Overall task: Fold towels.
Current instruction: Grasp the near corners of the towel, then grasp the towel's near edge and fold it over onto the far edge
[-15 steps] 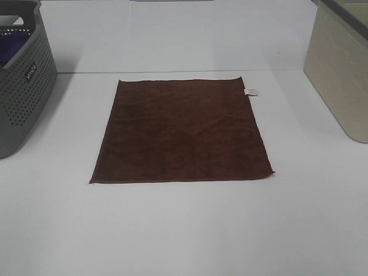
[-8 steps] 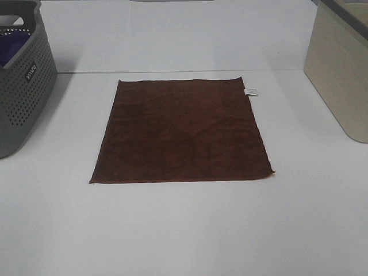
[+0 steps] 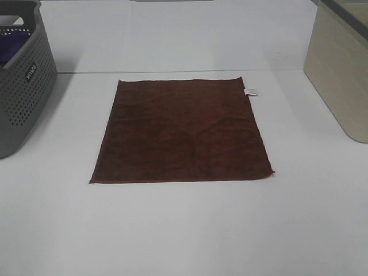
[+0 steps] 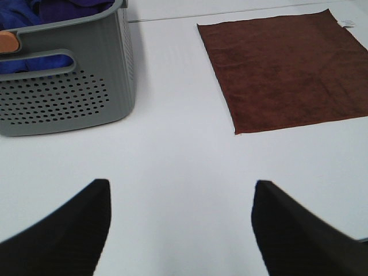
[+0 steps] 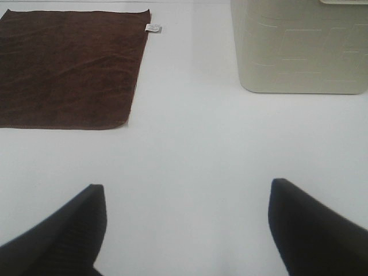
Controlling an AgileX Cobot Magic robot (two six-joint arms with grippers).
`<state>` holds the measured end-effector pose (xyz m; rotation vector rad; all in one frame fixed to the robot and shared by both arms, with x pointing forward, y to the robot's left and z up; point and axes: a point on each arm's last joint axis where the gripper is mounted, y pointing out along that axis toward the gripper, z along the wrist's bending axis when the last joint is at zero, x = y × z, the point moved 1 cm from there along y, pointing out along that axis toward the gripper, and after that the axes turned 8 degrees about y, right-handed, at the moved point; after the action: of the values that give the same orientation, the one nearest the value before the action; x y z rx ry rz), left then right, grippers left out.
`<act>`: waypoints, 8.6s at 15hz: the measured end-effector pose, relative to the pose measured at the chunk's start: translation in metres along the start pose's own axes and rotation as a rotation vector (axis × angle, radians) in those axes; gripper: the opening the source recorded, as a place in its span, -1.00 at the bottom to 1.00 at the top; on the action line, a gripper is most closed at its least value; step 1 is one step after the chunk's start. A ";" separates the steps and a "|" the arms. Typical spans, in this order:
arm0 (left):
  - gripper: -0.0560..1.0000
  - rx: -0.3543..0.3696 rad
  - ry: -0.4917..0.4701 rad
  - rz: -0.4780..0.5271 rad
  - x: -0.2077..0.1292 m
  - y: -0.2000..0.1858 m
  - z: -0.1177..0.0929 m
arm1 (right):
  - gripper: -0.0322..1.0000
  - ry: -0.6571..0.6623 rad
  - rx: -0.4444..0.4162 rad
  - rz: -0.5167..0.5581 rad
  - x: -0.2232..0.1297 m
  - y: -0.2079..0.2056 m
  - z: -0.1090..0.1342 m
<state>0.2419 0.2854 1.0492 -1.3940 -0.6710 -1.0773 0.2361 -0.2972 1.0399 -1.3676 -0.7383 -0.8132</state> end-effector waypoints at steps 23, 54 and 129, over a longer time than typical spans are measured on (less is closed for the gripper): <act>0.37 0.000 0.000 0.000 0.000 0.000 0.000 | 0.50 0.000 0.000 0.000 0.000 0.000 0.000; 0.37 -0.029 -0.306 0.128 0.053 0.134 0.031 | 0.49 0.005 0.018 0.110 0.081 0.118 0.009; -0.89 -0.538 -0.651 0.828 0.038 0.400 -0.024 | -0.94 0.352 0.552 0.935 0.096 0.389 0.065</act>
<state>0.6072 0.1967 0.9056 -2.2475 -0.1715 -0.1103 0.6170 -0.2281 0.9165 -0.8695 0.0135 -0.0665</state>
